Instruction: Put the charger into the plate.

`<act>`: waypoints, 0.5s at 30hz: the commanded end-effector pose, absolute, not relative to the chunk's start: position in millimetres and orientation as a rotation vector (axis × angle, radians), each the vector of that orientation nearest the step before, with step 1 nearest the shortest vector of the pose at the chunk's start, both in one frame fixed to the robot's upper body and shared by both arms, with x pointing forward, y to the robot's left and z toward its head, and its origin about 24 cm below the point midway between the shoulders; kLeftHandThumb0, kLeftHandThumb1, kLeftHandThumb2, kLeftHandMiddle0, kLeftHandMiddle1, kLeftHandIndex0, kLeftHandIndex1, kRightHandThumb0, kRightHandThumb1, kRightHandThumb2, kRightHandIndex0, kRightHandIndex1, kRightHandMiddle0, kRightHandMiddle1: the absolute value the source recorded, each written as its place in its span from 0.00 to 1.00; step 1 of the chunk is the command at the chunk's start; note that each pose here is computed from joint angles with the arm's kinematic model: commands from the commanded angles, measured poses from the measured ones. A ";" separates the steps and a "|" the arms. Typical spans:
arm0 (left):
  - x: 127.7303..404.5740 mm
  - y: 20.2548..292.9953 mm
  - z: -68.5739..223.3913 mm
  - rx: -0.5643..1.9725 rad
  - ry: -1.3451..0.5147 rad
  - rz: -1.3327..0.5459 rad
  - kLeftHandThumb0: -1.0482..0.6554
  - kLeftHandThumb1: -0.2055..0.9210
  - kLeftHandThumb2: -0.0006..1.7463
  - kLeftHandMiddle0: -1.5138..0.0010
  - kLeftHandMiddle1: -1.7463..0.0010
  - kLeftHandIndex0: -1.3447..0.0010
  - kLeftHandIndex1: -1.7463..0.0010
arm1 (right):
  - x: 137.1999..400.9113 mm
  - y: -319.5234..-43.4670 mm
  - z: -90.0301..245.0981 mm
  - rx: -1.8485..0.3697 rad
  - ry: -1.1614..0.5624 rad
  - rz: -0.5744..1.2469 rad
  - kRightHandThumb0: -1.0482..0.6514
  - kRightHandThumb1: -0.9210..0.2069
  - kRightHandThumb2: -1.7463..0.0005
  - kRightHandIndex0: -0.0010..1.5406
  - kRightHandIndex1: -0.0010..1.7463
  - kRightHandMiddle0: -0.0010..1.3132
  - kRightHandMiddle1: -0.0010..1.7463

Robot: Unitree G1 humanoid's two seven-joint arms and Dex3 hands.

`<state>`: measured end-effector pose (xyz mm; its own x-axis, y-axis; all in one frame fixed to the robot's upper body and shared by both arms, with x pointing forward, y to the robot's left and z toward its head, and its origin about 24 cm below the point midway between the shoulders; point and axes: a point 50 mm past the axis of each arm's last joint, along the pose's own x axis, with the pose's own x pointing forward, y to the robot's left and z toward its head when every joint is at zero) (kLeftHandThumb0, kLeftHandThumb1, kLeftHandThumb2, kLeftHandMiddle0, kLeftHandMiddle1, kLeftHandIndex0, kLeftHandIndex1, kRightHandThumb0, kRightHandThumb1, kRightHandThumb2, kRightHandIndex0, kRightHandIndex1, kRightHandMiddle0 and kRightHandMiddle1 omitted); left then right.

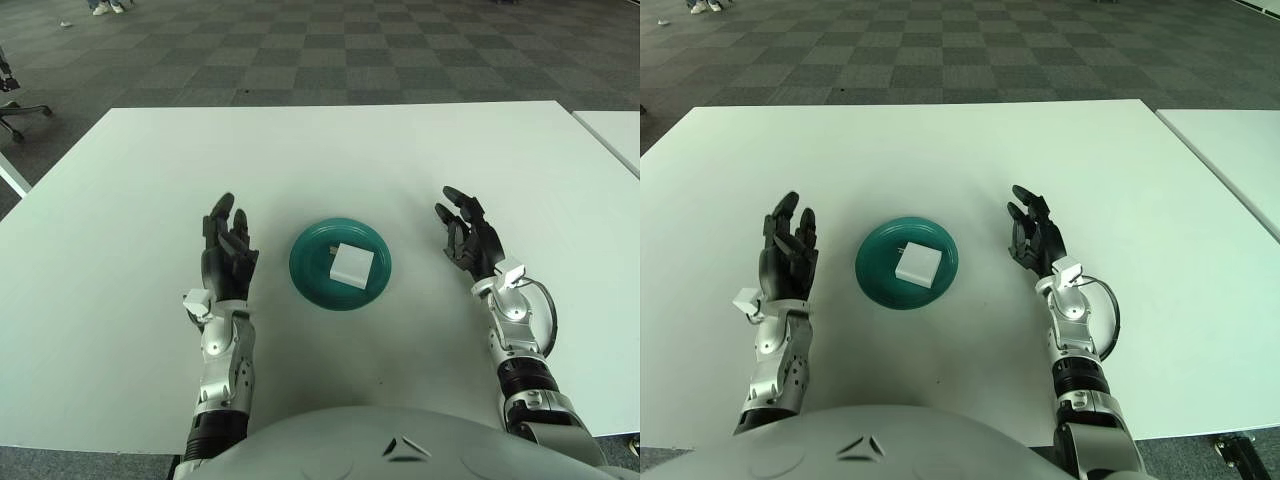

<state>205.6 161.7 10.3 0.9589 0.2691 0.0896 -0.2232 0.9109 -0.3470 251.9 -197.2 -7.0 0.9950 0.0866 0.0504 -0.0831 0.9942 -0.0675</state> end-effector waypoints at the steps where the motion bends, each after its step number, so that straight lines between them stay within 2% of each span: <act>1: 199.1 155.3 2.5 -0.339 -0.111 0.298 0.08 1.00 0.56 0.79 0.98 0.97 0.44 | 200.2 -188.6 -64.3 -0.021 0.228 0.082 0.12 0.00 0.49 0.19 0.01 0.00 0.29; 11: 190.3 159.8 -1.1 -0.169 -0.074 0.289 0.07 1.00 0.58 0.81 0.99 1.00 0.46 | 200.3 -189.8 -66.4 -0.021 0.248 0.079 0.13 0.00 0.48 0.19 0.01 0.00 0.30; 15: 185.2 164.0 -3.6 -0.103 -0.043 0.276 0.06 1.00 0.59 0.83 1.00 1.00 0.51 | 200.2 -190.6 -67.4 -0.022 0.254 0.076 0.13 0.00 0.48 0.19 0.01 0.00 0.30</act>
